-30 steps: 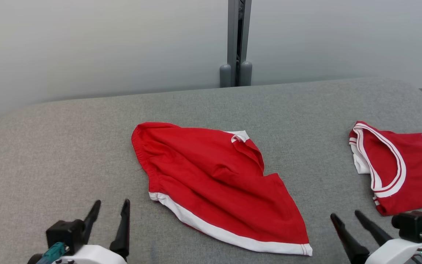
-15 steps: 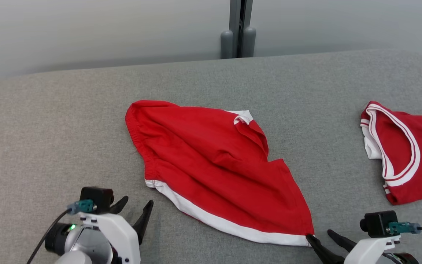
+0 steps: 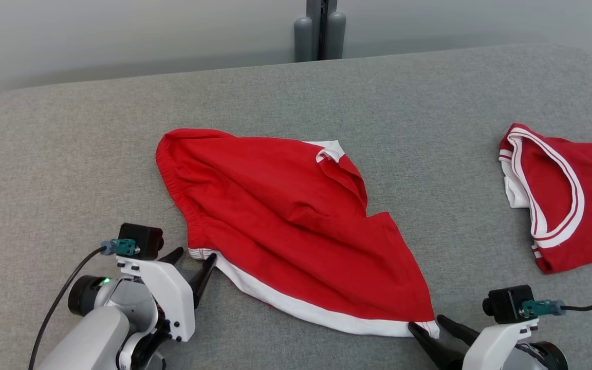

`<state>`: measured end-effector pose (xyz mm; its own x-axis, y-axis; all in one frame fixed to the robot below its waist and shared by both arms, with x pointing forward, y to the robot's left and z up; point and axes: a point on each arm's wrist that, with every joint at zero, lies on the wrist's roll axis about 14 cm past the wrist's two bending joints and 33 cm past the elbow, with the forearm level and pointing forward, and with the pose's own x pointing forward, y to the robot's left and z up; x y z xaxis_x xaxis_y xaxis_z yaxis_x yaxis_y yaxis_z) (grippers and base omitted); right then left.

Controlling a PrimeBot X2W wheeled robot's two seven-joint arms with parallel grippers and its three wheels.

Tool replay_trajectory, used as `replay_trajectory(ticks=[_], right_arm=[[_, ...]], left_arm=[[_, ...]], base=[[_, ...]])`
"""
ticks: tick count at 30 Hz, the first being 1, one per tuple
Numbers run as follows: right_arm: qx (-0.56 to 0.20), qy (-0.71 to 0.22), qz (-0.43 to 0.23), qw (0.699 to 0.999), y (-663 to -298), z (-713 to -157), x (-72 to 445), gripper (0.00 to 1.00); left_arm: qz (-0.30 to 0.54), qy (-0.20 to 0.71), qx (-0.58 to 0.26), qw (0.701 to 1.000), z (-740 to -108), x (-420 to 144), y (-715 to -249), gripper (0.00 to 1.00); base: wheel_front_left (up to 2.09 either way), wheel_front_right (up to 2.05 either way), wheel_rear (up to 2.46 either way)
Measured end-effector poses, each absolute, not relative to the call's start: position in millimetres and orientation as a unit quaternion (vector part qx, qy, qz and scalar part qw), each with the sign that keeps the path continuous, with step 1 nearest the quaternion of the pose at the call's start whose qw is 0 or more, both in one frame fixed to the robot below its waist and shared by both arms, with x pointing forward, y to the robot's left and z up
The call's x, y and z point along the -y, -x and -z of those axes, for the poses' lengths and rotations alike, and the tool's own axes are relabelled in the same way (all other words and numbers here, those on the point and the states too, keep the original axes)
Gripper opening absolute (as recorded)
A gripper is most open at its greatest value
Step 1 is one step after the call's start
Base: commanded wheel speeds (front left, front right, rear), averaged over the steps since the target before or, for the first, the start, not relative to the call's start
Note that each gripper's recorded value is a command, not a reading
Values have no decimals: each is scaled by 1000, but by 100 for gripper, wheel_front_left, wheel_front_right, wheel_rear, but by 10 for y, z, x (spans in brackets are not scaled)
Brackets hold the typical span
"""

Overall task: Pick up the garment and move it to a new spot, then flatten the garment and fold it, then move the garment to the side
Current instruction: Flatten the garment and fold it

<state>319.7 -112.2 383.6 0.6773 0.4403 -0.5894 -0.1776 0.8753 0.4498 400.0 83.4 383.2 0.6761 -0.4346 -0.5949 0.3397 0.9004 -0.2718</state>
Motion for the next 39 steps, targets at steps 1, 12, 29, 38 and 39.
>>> replay_trajectory(ticks=[1, 12, 29, 38, 39], right_arm=[[-364, -182, -173, 897, -3196, -3830, 1117, 100], [-344, -186, -179, 903, -3248, -3863, 1077, 0], [-172, -254, -174, 936, -3553, -4731, 1301, 0], [-80, -246, -210, 943, -4401, -5406, 1328, 0], [-73, -245, -213, 943, -4514, -5468, 1328, 0]], left_arm=[[213, 68, -343, 912, -3819, -833, -4022, 100], [227, 73, -346, 907, -3761, -773, -4078, 0], [260, 111, -287, 915, -4376, -753, -3964, 0], [291, 43, -239, 925, -5084, -709, -4803, 0], [292, 39, -234, 927, -5154, -702, -4920, 0]], base=[[0, 0, 0], [0, 0, 0], [0, 0, 0], [0, 0, 0], [0, 0, 0]])
